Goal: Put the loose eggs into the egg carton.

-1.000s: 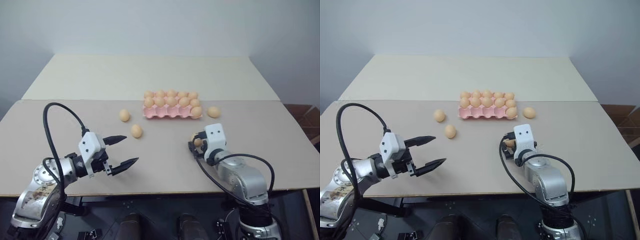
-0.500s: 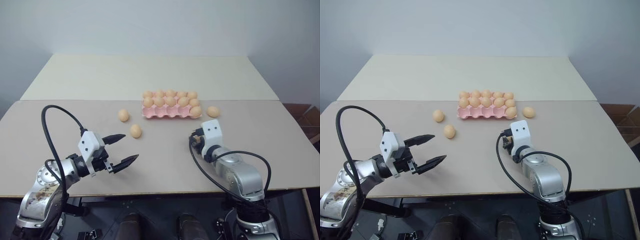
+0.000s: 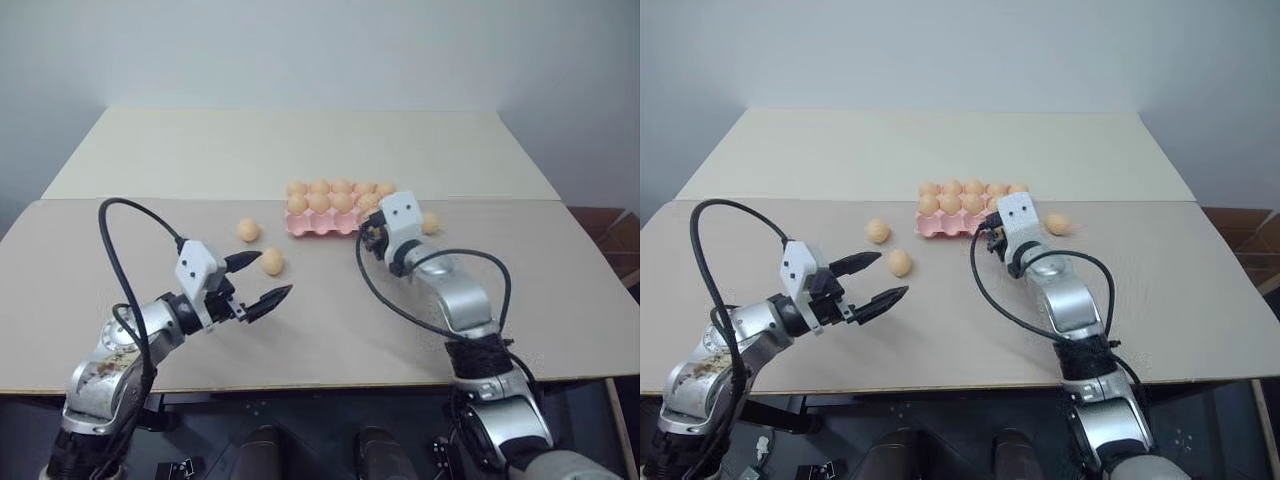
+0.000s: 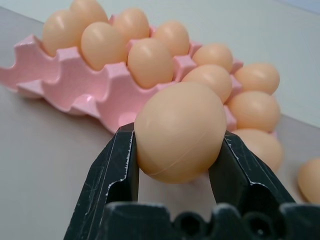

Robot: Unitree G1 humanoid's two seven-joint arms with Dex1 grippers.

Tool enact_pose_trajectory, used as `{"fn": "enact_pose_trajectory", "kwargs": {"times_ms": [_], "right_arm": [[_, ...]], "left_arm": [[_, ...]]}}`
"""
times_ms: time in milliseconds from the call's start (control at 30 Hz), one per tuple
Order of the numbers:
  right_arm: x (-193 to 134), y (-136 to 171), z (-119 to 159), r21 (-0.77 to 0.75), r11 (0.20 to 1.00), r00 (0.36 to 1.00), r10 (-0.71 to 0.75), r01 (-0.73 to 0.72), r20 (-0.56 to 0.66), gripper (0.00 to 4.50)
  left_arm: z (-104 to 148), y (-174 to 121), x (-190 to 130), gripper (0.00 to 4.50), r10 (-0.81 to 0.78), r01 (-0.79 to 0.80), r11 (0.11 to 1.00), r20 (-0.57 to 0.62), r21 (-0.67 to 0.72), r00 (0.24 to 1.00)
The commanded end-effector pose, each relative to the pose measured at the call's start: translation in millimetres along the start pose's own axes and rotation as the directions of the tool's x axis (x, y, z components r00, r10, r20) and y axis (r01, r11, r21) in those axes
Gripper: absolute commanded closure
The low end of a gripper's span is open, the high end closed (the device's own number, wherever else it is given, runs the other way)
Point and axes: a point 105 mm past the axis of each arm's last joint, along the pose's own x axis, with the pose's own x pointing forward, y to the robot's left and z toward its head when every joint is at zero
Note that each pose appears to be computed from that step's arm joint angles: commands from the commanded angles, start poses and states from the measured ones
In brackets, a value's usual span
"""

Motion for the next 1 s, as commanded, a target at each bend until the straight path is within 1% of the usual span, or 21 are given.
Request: {"fn": "enact_pose_trajectory", "kwargs": {"times_ms": [33,233,433,700,733,833,900,1000], "right_arm": [[10,-6,19,-0.019,1.000,0.997,-0.021,0.023,0.070,2.74],[24,-10,20,-0.034,0.999,0.998,-0.029,0.032,0.060,2.79],[28,-14,18,-0.030,0.999,0.999,-0.034,0.035,0.043,2.80],[22,-12,23,0.004,1.000,0.998,-0.011,0.010,0.062,0.09],[19,-12,28,0.010,1.000,0.997,-0.005,0.004,0.080,0.01],[6,-14,41,0.004,1.000,0.990,-0.001,0.000,0.144,0.01],[-8,-15,51,0.037,0.999,0.980,0.006,-0.013,0.200,0.01],[-44,-13,47,0.050,0.998,0.971,0.034,-0.047,0.236,0.01]], "left_arm": [[12,-9,4,0.00,-0.047,0.046,0.997,0.011,0.059,0.999],[16,-10,5,0.00,-0.052,0.051,0.995,0.011,0.084,0.999],[16,-10,4,0.00,-0.046,0.045,0.995,0.010,0.088,0.999],[16,-9,4,0.00,-0.039,0.038,0.995,0.010,0.088,0.999],[16,-9,4,0.00,-0.038,0.037,0.995,0.009,0.088,0.999],[16,-9,3,0.00,-0.035,0.034,0.995,0.009,0.089,0.999],[16,-8,3,0.00,-0.028,0.027,0.996,0.014,0.087,1.000],[16,-9,2,0.00,-0.022,0.020,0.996,0.023,0.082,1.000]]}}
